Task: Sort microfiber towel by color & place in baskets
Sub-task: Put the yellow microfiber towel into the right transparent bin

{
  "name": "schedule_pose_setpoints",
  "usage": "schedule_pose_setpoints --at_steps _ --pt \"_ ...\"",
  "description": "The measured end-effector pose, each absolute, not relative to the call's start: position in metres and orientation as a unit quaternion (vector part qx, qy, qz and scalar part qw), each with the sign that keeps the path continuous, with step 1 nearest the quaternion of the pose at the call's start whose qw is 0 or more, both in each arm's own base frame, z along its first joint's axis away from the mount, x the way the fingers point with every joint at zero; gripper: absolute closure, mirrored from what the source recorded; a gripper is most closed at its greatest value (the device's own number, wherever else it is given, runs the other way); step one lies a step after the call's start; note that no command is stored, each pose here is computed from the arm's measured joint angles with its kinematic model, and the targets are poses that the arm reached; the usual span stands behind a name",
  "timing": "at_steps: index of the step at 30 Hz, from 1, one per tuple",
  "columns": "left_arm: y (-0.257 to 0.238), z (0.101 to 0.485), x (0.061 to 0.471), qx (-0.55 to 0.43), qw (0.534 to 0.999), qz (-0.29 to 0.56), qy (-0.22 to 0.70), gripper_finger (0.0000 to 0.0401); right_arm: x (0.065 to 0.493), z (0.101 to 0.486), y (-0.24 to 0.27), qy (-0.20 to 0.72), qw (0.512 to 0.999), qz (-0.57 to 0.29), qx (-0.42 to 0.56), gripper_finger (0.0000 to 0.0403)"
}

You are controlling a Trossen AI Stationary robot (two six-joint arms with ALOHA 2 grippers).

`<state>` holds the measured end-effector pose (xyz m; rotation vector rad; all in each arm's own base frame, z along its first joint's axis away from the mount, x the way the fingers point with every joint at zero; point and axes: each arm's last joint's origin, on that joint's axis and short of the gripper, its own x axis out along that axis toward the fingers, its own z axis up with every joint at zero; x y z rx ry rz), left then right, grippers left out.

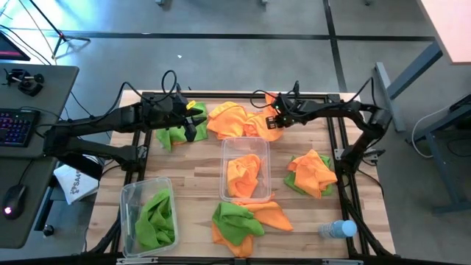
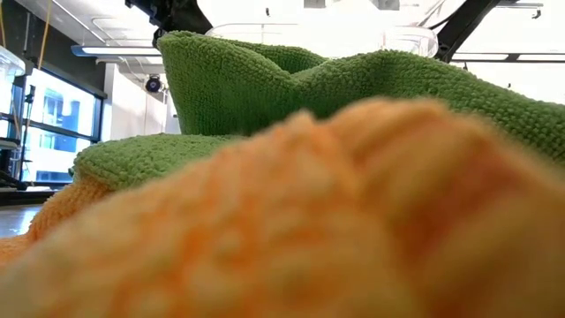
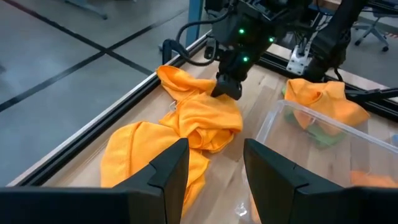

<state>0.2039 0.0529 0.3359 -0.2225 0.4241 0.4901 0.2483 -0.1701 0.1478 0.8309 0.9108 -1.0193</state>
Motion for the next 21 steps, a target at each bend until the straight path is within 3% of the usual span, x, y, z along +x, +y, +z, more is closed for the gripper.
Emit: schedule_pose_setpoints --at_steps 7,15,21 --pt "0.052 0.337 0.202 -0.074 0.946 0.231 0.216 0.0261 0.244 0.182 -0.158 0.389 0.723 -0.451 0.350 0.0398" --pt "0.044 0.334 0.191 -0.058 0.942 0.211 0.255 0.0261 0.229 0.283 -0.121 0.246 0.820 -0.444 0.265 0.0400" --pt "0.032 0.340 0.184 -0.047 0.951 0.188 0.243 0.0261 0.232 0.366 -0.076 0.153 0.916 -0.352 0.121 0.0402"
